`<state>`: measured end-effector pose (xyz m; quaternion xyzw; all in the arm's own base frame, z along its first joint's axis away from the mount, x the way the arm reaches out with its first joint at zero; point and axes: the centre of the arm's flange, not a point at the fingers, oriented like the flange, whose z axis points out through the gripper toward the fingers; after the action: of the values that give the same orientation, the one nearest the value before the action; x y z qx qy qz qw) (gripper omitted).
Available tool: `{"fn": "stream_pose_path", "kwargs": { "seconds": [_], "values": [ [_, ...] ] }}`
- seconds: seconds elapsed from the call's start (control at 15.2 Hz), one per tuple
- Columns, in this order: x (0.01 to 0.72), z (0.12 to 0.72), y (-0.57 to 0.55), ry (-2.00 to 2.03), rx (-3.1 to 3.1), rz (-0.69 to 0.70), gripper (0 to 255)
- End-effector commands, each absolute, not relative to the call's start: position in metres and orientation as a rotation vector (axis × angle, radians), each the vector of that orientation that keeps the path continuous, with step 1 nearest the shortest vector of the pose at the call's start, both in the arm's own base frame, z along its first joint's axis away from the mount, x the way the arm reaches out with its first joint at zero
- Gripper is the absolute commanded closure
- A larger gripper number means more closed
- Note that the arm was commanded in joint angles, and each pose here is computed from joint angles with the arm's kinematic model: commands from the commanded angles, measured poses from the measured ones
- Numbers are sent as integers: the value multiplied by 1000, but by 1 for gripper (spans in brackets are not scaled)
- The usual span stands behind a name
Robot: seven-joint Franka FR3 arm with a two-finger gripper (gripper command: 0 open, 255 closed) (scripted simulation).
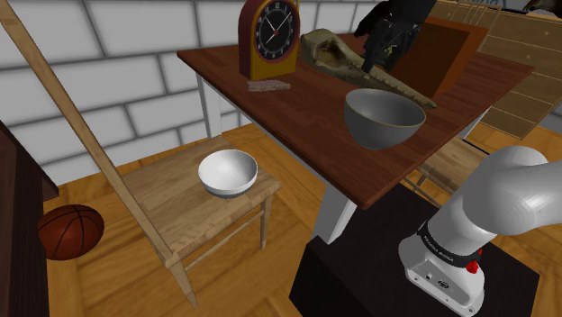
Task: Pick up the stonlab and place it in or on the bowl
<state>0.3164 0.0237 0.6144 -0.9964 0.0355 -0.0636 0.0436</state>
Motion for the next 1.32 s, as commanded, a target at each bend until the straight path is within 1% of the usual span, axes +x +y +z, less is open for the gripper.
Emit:
{"fn": "stream_pose_path", "kwargs": {
  "seconds": [0.0,0.66,1.25],
  "values": [
    [316,614,24,108,-3046,-194,0],
    [423,589,113,544,-3046,-123,0],
    [536,558,165,937,-2992,-54,0]
  ]
}}
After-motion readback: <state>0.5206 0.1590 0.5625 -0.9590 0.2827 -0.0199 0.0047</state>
